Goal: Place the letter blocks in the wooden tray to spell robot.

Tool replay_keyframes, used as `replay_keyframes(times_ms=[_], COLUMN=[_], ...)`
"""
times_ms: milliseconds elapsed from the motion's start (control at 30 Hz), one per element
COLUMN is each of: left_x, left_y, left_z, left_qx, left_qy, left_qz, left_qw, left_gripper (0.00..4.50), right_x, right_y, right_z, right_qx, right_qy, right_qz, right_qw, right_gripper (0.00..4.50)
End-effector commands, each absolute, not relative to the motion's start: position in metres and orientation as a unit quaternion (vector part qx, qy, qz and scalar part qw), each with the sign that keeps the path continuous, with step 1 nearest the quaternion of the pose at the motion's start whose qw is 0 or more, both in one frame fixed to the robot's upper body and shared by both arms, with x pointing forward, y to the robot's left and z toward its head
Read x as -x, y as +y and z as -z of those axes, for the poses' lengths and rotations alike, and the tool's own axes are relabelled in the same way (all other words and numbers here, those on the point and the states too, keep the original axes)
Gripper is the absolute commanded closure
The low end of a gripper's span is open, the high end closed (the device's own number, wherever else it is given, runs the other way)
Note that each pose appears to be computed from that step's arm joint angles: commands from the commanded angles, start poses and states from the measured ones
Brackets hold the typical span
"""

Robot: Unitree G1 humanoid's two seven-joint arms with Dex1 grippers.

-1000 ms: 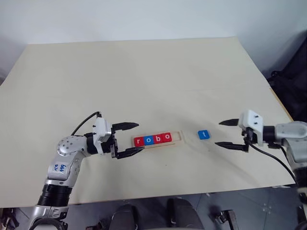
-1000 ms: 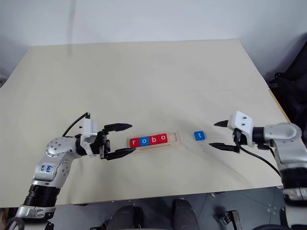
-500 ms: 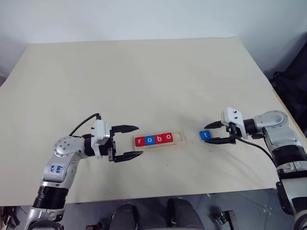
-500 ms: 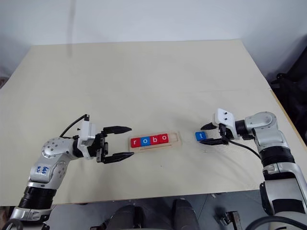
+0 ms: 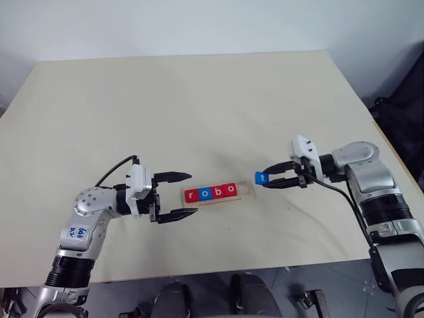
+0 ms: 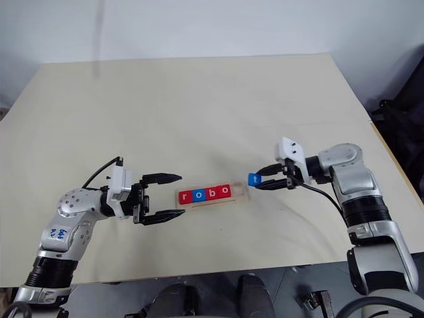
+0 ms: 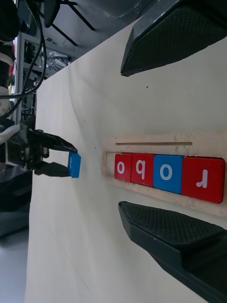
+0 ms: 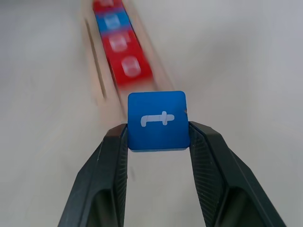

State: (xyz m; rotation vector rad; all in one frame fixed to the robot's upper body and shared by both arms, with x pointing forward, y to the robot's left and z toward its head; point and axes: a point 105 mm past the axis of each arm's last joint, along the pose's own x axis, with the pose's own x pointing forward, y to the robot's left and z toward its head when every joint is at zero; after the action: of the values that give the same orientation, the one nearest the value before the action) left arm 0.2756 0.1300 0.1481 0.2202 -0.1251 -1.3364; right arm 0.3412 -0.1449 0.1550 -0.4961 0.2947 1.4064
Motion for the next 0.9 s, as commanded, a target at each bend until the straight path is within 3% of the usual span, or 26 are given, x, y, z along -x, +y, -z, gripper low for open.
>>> replay_keyframes(times_ms=[33,267,800,900], left_x=[-0.274,-0.272,-0.27,-0.27], left_y=[0.128,0.129,0.13,0.13], left_z=[-0.155,-0.155,-0.154,-0.155], left_qx=[-0.109,-0.109,-0.106,-0.106], left_qy=[-0.079,-0.081,-0.082,-0.082], left_qz=[0.619,0.612,0.601,0.6], left_qw=[0.774,0.779,0.788,0.788], left_gripper=[0.0,0.0,0.0,0.0], right_x=[-0.339,-0.342,-0.355,-0.353], right_y=[-0.124,-0.116,-0.115,-0.115], right_z=[-0.156,-0.139,-0.141,-0.142], right_qx=[0.245,0.286,0.301,0.297], right_qy=[0.129,0.144,0.14,0.145], right_qz=[-0.653,-0.66,-0.661,-0.664], right_qw=[0.705,0.679,0.673,0.671], right_gripper=[3.04,3.04,3.04,2.07])
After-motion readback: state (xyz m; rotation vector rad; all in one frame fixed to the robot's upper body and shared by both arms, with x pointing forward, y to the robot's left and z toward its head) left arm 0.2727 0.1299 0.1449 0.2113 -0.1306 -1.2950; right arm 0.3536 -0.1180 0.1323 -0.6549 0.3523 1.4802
